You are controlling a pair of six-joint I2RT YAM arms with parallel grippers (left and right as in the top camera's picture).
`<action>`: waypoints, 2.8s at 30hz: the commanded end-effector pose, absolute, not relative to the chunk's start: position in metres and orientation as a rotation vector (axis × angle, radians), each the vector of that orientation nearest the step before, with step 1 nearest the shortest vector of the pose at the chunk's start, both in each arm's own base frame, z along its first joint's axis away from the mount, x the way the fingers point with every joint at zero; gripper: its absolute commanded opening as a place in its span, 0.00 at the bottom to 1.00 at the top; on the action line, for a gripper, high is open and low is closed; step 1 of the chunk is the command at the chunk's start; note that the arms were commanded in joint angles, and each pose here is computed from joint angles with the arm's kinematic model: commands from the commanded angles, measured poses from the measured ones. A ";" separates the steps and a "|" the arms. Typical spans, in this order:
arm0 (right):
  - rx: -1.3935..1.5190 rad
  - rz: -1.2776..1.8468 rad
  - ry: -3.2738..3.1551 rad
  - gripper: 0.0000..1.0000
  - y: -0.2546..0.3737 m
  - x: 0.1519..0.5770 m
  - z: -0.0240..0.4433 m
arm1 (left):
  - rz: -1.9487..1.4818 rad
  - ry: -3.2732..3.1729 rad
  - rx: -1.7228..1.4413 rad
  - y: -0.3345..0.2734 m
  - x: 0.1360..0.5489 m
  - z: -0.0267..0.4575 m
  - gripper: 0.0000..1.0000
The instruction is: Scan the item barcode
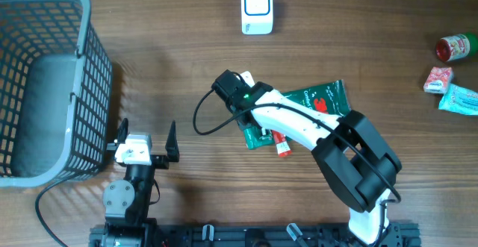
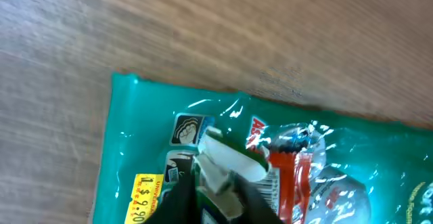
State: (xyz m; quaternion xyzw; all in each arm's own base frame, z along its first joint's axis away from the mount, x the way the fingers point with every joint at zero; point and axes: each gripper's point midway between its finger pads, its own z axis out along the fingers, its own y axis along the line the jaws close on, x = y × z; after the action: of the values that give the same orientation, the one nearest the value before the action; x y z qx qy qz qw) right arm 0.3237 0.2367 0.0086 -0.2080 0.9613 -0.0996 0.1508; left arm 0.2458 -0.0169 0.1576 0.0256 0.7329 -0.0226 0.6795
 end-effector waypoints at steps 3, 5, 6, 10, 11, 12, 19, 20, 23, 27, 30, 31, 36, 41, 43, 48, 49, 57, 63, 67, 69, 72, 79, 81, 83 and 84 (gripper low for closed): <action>-0.601 -0.003 2.903 0.11 0.260 0.314 0.024 | -0.065 1.644 0.062 -0.019 0.245 0.157 1.00; -0.609 0.166 2.924 0.12 0.272 0.317 0.045 | -0.065 1.644 0.061 -0.019 0.245 0.157 1.00; -0.658 0.288 2.920 0.15 0.280 0.317 0.058 | -0.065 1.644 0.061 -0.019 0.245 0.157 1.00; -0.629 0.353 2.918 0.20 0.268 0.328 0.069 | -0.065 1.644 0.062 -0.019 0.245 0.157 1.00; -0.531 0.284 2.937 0.19 0.256 0.335 0.066 | -0.065 1.644 0.061 -0.019 0.245 0.157 1.00; -0.366 0.187 2.953 0.19 0.242 0.342 0.065 | -0.065 1.644 0.061 -0.019 0.245 0.157 1.00; 0.870 0.033 2.786 0.26 0.195 0.361 0.065 | -0.065 1.644 0.061 -0.019 0.245 0.157 1.00; 0.981 0.043 2.752 0.26 0.194 0.361 0.065 | -0.065 1.644 0.062 -0.019 0.245 0.157 1.00; 1.274 0.108 2.676 0.46 0.200 0.356 0.064 | -0.065 1.644 0.061 -0.019 0.245 0.157 1.00; 1.233 0.095 2.698 0.78 0.199 0.355 0.064 | -0.065 1.644 0.061 -0.019 0.245 0.157 1.00; 1.023 0.026 2.719 0.76 0.189 0.360 0.071 | -0.065 1.644 0.061 -0.019 0.245 0.157 1.00; 0.957 0.006 2.726 0.76 0.186 0.361 0.075 | -0.065 1.644 0.061 -0.019 0.245 0.157 1.00; 0.537 -0.001 2.780 1.00 0.184 0.364 0.101 | -0.065 1.644 0.061 -0.019 0.245 0.157 1.00; 0.403 0.115 2.844 1.00 0.201 0.360 0.102 | -0.065 1.644 0.062 -0.019 0.245 0.157 1.00; 0.315 0.128 2.834 1.00 0.205 0.365 0.103 | -0.065 1.644 0.061 -0.019 0.245 0.157 1.00; 0.506 0.258 2.805 0.99 0.209 0.374 0.092 | -0.065 1.644 0.061 -0.019 0.245 0.157 1.00; 0.568 0.325 2.811 0.96 0.210 0.374 0.084 | -0.065 1.644 0.061 -0.019 0.245 0.157 1.00; 0.654 0.542 2.859 0.86 0.224 0.379 0.046 | -0.065 1.644 0.061 -0.019 0.245 0.157 1.00; 0.681 0.595 2.971 0.73 0.235 0.367 0.013 | -0.065 1.644 0.061 -0.019 0.245 0.157 1.00; 0.728 0.557 2.997 0.68 0.231 0.362 0.004 | -0.065 1.644 0.061 -0.019 0.245 0.157 1.00; 0.734 0.505 2.986 0.68 0.225 0.363 0.002 | -0.065 1.644 0.061 -0.019 0.245 0.157 1.00; 0.752 0.401 2.974 0.70 0.213 0.363 -0.007 | -0.065 1.644 0.061 -0.019 0.245 0.157 1.00; 0.819 0.376 2.966 0.55 0.205 0.360 -0.036 | -0.065 1.644 0.061 -0.019 0.245 0.157 1.00; 0.800 0.377 2.966 0.47 0.205 0.361 -0.036 | -0.065 1.644 0.061 -0.019 0.245 0.157 1.00; 0.798 0.365 2.963 0.46 0.203 0.361 -0.036 | -0.065 1.644 0.061 -0.019 0.245 0.157 1.00; 0.799 0.356 2.959 0.46 0.202 0.362 -0.037 | -0.065 1.644 0.062 -0.019 0.245 0.157 1.00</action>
State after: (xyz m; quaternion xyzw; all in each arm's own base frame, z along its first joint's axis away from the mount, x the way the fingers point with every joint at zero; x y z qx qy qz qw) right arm 0.3775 0.2233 0.0036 0.2519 0.9507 0.1745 0.0468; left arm 0.2458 -0.0169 0.1576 0.0256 0.7329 -0.0226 0.6795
